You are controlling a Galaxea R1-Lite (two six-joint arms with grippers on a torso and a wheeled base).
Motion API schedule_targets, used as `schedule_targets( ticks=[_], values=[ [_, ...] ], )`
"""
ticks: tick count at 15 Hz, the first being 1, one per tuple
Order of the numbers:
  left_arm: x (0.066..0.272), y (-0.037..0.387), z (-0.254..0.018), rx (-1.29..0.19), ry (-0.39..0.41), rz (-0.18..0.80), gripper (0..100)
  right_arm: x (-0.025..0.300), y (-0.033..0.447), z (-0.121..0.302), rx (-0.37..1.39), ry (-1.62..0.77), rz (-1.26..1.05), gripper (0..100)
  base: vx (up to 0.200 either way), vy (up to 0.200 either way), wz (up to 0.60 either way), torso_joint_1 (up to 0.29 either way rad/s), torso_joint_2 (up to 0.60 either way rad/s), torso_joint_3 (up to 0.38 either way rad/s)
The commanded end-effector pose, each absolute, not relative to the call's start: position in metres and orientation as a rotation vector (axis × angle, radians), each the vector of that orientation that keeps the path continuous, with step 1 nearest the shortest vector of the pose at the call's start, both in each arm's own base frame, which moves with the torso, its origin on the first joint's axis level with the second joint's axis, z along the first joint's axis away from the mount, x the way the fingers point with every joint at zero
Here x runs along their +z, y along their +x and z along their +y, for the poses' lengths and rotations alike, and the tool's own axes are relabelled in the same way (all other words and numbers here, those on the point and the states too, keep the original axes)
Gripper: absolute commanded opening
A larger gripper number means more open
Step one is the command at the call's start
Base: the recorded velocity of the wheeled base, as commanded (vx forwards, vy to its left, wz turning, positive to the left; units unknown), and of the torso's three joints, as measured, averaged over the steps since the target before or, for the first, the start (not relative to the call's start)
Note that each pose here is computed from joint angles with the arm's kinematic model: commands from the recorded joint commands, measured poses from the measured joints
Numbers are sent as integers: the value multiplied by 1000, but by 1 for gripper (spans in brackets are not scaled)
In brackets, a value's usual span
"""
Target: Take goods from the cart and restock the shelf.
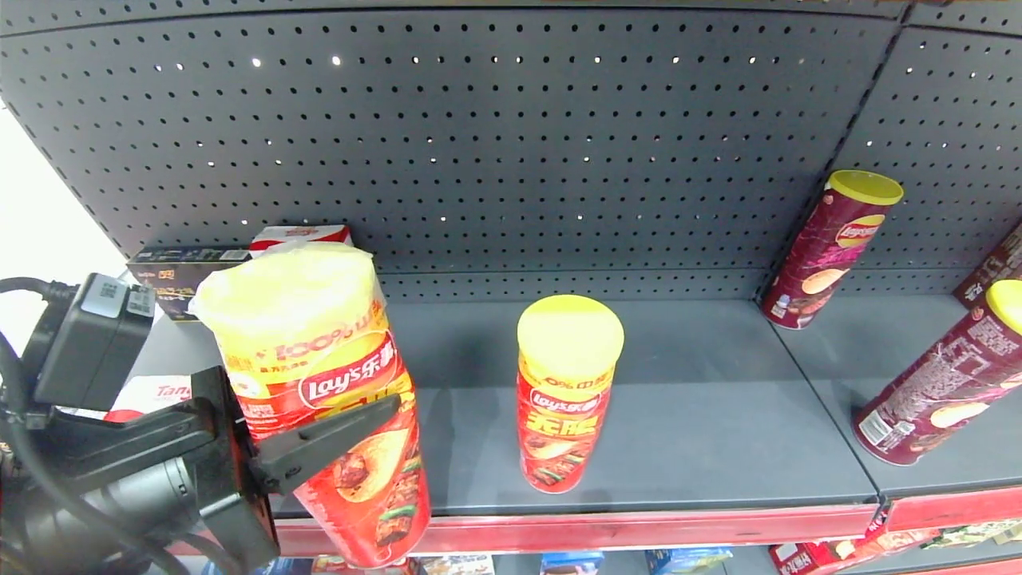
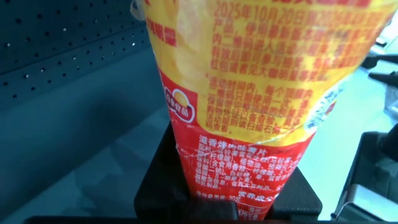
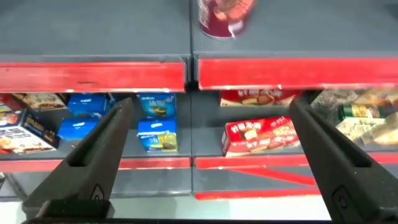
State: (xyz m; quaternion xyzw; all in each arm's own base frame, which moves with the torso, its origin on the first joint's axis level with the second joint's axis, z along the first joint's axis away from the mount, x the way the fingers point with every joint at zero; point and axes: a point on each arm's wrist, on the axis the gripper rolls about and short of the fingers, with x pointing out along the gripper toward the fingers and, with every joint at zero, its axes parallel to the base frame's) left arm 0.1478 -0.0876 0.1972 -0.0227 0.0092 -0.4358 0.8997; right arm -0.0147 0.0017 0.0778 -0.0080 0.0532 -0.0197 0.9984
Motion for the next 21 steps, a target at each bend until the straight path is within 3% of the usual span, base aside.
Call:
schedule_targets(
  ticks=[1, 9, 10, 14, 17, 19, 20, 21],
  values=[
    [198, 149, -88, -896, -56, 24, 0, 77, -16, 2, -44, -15, 89, 100, 0, 0, 0, 0, 0, 0],
    [205, 165, -95, -806, -58, 7, 0, 77, -16, 2, -47, -8, 89, 100, 0, 0, 0, 0, 0, 0],
    [218, 172, -96, -823, -62, -26, 0, 77, -16, 2, -47, -8, 89, 100, 0, 0, 0, 0, 0, 0],
    [216, 195, -101, -796, -54, 10, 0, 77, -16, 2, -47, -8, 89, 100, 0, 0, 0, 0, 0, 0],
    [231, 221, -113, -802, -35, 10, 0, 77, -16, 2, -47, -8, 89, 100, 0, 0, 0, 0, 0, 0],
    [230, 229, -117, -813, 2, 3, 0, 77, -16, 2, -47, -8, 89, 100, 0, 0, 0, 0, 0, 0],
    [215, 249, -120, -843, 60, -2, 0, 77, -16, 2, -47, -8, 89, 100, 0, 0, 0, 0, 0, 0],
    [208, 260, -124, -889, 66, -31, 0, 77, -16, 2, -47, -8, 89, 100, 0, 0, 0, 0, 0, 0]
  ],
)
